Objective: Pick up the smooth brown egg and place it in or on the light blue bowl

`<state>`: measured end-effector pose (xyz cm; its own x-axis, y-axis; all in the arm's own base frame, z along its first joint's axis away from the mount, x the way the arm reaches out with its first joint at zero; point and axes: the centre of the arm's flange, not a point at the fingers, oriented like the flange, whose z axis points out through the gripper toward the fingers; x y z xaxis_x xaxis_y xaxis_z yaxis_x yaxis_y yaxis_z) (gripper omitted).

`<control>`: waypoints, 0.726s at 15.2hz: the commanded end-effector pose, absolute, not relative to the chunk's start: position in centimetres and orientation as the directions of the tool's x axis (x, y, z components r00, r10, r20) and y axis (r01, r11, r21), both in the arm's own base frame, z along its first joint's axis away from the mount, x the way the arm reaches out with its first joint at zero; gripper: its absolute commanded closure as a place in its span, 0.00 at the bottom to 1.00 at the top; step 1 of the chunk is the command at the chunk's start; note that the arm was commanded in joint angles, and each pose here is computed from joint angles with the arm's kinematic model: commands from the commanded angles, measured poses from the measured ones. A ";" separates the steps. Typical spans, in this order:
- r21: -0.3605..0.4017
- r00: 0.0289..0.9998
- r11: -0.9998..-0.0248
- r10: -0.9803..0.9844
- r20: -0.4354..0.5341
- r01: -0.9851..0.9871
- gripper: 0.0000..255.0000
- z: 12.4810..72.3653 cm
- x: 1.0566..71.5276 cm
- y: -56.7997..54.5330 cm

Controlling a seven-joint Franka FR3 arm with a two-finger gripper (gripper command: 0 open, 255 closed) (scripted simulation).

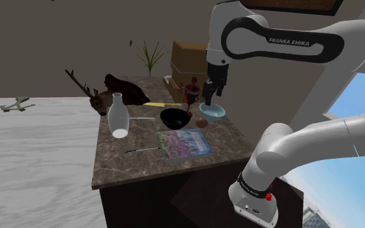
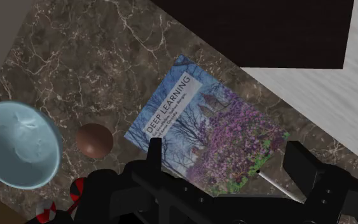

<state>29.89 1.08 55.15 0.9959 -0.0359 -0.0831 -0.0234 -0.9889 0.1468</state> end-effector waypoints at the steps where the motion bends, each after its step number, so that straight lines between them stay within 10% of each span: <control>1: 0.147 0.996 -0.989 -0.036 -0.083 -0.023 0.00 55.2 29.9 1.1; 11: -0.031 0.959 -0.963 0.271 -0.083 0.269 0.00 48.7 30.7 -12.6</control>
<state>30.65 -11.14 49.56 0.9681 0.2351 -0.0871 0.2349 -0.9719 -0.0125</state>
